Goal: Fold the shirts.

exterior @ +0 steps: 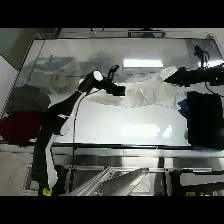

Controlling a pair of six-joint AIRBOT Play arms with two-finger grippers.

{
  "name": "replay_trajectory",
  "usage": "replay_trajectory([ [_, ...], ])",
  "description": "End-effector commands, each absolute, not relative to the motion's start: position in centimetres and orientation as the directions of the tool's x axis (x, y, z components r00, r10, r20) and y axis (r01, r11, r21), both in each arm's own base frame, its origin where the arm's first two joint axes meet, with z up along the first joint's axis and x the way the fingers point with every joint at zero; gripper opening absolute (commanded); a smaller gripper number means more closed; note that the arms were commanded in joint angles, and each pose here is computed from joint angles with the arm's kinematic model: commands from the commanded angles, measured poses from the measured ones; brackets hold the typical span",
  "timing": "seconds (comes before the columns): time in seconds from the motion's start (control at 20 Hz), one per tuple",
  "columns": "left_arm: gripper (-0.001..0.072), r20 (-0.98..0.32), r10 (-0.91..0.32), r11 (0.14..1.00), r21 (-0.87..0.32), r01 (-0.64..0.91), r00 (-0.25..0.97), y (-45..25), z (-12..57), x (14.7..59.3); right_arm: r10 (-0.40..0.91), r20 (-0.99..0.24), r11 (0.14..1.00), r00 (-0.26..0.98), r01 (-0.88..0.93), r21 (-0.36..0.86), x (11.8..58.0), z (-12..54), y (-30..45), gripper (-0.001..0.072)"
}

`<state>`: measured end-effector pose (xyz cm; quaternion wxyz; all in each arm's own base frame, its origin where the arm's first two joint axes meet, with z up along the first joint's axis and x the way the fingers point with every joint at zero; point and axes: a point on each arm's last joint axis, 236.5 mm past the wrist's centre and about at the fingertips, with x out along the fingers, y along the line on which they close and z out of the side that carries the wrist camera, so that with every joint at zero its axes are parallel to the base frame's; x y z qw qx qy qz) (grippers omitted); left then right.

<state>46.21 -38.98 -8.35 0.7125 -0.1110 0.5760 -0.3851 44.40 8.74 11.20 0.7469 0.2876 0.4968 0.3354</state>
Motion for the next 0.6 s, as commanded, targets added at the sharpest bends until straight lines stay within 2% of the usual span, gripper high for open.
replay_trajectory([
  [0.0, 0.0005, -0.711, -0.702, 0.640, -0.613, 0.464, 0.029, -44.9, -8.7, 44.7, 0.790, -0.544, 0.606, 0.282, -0.220, 0.765, 43.3, 13.9, 9.0, 0.0020],
  [0.15, 0.0006, -0.705, -0.709, 0.628, -0.615, 0.477, 0.024, -44.3, -6.6, 44.7, 0.792, -0.548, 0.604, 0.269, -0.216, 0.767, 42.9, 13.9, 9.1, 0.0020],
  [0.3, 0.0014, -0.687, -0.725, 0.602, -0.597, 0.530, 0.050, -39.0, 1.5, 46.1, 0.792, -0.547, 0.602, 0.273, -0.197, 0.774, 43.0, 13.9, 9.1, 0.0019],
  [0.4, 0.0014, -0.664, -0.735, 0.608, -0.556, 0.567, 0.137, -32.5, 9.4, 47.4, 0.803, -0.523, 0.581, 0.285, -0.181, 0.794, 43.5, 14.5, 10.1, 0.0020],
  [0.55, 0.0017, -0.591, -0.737, 0.656, -0.510, 0.556, 0.328, -23.1, 20.0, 48.1, 0.824, -0.428, 0.536, 0.372, -0.262, 0.803, 46.5, 16.5, 16.3, 0.0020],
])
